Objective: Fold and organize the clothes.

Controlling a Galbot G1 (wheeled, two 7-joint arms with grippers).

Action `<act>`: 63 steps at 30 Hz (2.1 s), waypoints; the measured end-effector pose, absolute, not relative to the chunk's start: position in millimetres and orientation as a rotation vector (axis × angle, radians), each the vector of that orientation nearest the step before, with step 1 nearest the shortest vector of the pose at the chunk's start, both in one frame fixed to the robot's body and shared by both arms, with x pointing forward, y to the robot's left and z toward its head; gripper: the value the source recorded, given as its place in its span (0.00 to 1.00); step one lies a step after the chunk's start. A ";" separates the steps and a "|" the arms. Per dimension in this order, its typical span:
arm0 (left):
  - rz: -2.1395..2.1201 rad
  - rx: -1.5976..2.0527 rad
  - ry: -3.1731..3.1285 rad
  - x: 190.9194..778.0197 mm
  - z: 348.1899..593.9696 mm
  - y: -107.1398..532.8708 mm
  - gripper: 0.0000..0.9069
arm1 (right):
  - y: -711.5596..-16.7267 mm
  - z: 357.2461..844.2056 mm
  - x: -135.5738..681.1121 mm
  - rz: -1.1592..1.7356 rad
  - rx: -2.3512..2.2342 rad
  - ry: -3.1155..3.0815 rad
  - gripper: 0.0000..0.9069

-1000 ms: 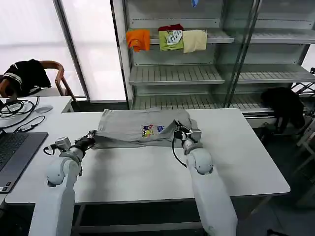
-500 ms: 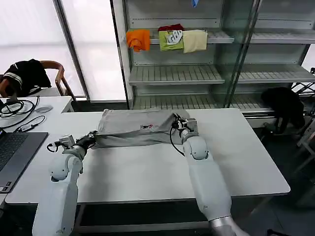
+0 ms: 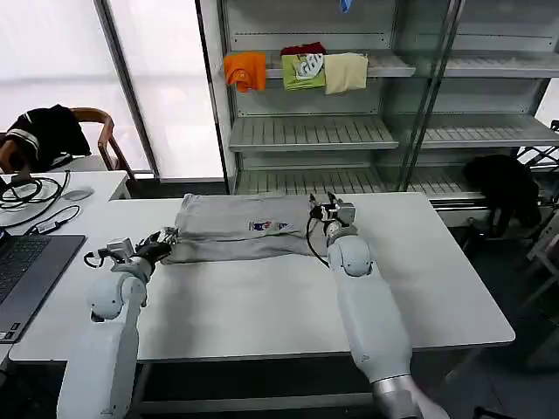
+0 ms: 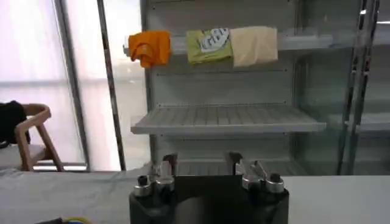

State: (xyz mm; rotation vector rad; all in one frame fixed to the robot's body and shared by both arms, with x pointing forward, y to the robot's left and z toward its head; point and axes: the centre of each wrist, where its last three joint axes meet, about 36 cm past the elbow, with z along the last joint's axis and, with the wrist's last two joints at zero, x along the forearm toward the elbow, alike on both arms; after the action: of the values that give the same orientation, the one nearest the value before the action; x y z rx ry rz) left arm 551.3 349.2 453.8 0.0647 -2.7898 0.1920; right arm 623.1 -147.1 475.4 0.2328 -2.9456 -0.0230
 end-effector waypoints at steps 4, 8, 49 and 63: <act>0.157 0.066 -2.792 546.9 454.8 350.1 1.00 | -160.8 469.6 602.5 0.006 0.231 -2.911 1.00; 0.117 0.056 -2.769 541.6 445.3 347.1 1.00 | -175.0 458.8 583.3 0.029 0.213 -2.874 1.00; 0.014 0.012 -2.683 529.0 408.9 332.2 0.00 | -204.9 423.0 528.5 -0.033 0.220 -2.742 0.00; -0.022 0.008 -2.691 506.0 414.0 339.7 0.00 | -210.0 428.4 497.2 -0.041 0.228 -2.756 0.00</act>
State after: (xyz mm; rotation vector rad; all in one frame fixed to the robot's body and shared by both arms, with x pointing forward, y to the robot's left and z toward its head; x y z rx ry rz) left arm 506.0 339.7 414.0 0.0079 -2.6913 -0.0217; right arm 497.2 -210.0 428.4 0.2284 -2.7565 -0.0413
